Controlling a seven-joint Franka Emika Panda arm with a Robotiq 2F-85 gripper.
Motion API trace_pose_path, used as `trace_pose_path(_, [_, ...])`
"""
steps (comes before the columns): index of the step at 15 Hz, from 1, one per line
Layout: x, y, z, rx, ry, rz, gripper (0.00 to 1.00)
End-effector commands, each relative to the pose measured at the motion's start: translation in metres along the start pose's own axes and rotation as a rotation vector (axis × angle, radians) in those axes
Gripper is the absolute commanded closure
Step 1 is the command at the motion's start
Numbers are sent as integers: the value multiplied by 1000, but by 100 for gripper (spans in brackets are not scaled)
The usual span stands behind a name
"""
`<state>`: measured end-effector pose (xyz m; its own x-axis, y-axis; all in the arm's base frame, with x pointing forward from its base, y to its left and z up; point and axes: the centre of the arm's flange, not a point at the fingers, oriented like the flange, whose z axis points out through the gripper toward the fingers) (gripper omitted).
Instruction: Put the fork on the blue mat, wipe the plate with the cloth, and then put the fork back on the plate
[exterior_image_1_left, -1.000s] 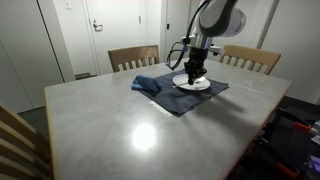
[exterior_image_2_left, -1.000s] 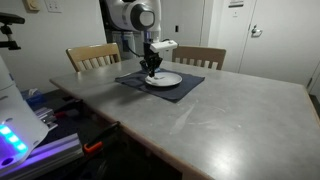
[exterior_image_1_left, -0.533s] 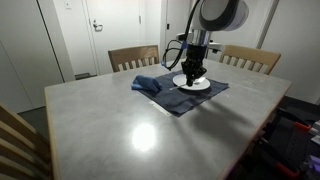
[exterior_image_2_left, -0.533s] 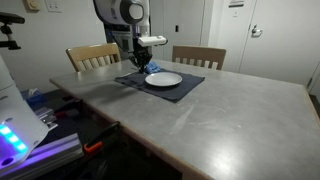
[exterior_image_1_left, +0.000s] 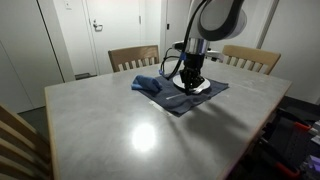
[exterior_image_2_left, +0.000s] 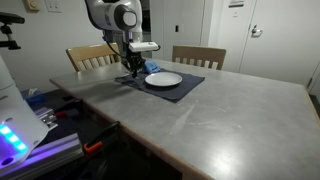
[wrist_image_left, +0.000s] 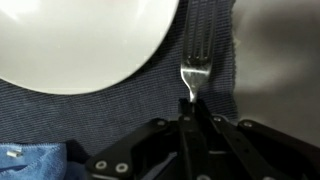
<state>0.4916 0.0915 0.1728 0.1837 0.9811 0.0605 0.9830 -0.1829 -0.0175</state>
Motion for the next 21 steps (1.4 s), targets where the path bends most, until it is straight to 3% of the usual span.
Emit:
trace_pose_path(1, [3, -3, 20, -30, 44, 26, 98])
trace_pose_path(5, [9, -5, 32, -88, 62, -8, 98])
trace_pose_path(6, [9, -7, 33, -101, 60, -16, 93])
trace_pose_path(7, [9, -7, 32, -113, 59, -22, 75])
trace_pose_path(8, [8, -7, 29, -122, 57, -26, 64])
trace_pose_path(16, [8, 12, -42, -204, -8, -107, 8])
trace_pose_path(18, [12, 25, -60, -188, -37, -64, 0])
trace_pose_path(21, [15, 46, -79, -143, -67, 35, 0])
